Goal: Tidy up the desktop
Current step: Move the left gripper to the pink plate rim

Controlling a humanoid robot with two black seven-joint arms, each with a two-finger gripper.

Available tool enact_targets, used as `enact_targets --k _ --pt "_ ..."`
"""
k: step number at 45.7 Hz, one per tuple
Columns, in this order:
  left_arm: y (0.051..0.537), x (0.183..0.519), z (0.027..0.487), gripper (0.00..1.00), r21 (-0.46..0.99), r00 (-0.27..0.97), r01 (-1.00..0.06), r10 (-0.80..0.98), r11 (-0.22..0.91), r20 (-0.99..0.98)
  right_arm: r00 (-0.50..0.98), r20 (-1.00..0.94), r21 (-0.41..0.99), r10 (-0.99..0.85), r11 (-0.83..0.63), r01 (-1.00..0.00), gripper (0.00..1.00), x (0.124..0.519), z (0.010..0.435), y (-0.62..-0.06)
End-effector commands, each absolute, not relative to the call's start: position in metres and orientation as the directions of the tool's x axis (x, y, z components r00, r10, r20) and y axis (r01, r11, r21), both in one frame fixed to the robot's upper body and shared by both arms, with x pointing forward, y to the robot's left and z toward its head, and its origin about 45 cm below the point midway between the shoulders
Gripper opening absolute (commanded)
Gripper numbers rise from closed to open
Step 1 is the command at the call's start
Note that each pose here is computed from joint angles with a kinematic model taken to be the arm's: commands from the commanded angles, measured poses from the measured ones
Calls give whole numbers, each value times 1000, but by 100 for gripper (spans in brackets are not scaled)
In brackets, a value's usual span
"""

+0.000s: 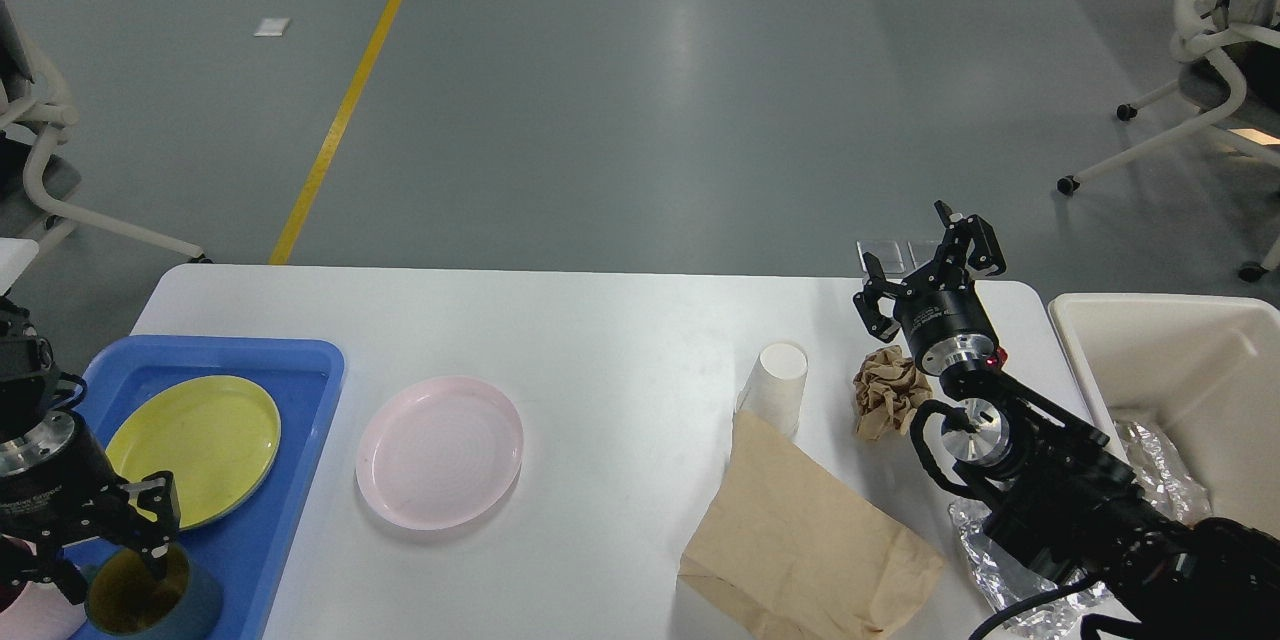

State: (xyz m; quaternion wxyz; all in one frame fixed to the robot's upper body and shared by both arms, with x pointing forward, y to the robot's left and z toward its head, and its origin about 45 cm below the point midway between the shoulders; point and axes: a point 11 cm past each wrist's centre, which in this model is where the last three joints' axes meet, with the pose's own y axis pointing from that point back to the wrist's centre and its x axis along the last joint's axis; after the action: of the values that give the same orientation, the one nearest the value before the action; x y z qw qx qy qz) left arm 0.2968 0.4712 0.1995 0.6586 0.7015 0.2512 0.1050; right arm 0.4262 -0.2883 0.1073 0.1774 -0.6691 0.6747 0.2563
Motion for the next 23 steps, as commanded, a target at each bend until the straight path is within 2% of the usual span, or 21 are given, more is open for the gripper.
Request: enact_targets --k 1,10,23 --pt "473 318 242 95 993 851 116 516 -9 -95 -42 -582 109 -812 -27 -994 100 426 107 -288" --pt "446 341 280 95 999 882 43 470 7 -41 -42 -582 109 -812 -27 -994 100 426 107 -288" --pt "387 368 346 96 997 941 -21 336 -73 45 -42 -582 109 -812 -27 -994 100 426 107 -288"
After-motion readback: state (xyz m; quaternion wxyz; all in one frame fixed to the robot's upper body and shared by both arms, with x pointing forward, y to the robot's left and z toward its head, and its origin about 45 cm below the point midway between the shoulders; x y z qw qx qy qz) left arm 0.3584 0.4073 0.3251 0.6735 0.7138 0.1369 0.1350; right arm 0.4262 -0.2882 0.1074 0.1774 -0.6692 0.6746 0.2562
